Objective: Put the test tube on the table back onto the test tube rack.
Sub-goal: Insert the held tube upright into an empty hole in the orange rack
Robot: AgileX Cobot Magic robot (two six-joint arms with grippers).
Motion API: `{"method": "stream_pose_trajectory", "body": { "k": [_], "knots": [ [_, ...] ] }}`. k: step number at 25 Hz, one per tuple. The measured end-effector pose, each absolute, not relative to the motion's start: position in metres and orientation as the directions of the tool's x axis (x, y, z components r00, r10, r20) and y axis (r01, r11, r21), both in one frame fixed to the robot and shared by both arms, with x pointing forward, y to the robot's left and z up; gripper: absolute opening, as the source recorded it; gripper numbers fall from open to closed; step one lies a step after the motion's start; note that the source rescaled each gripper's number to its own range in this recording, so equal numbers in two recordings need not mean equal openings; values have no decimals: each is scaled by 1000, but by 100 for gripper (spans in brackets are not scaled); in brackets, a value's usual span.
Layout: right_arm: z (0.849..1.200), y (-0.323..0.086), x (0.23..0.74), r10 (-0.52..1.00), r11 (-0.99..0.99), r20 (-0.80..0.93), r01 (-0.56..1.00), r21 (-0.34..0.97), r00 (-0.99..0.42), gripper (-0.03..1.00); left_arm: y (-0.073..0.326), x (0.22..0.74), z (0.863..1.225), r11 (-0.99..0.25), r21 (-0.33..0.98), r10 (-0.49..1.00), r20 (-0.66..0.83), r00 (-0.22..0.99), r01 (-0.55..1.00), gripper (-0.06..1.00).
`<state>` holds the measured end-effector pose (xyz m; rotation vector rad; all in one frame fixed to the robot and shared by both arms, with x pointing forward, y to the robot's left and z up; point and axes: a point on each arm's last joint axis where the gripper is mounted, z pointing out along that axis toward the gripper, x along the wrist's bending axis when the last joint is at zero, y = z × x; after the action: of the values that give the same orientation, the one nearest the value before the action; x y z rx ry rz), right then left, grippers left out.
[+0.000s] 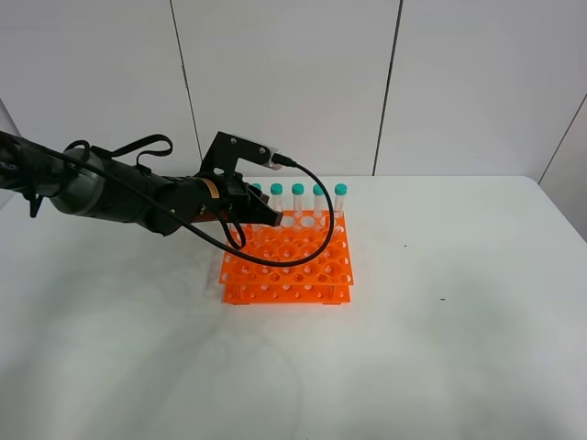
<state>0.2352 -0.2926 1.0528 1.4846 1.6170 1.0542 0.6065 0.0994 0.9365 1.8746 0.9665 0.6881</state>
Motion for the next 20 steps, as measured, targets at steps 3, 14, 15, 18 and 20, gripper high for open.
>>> {"method": "stream_pose_trajectory", "body": {
  "k": [3,14,15,18,20],
  "knots": [
    [1053,-293,235,994,16,34,432,902,-106,98,100,606,936,-306,884,838,73,541,354,0],
    [1053,-293,235,994,16,34,432,902,-106,98,100,606,936,-303,884,838,71,540,355,0],
    [1053,-293,235,994,16,34,432,902,-106,98,100,606,936,-303,884,838,71,540,355,0],
    [1053,-293,235,994,16,34,432,902,-106,98,100,606,936,-303,884,838,71,540,355,0],
    [1053,-293,235,994,16,34,432,902,-106,98,100,606,936,-303,885,838,71,540,354,0]
  ]
}}
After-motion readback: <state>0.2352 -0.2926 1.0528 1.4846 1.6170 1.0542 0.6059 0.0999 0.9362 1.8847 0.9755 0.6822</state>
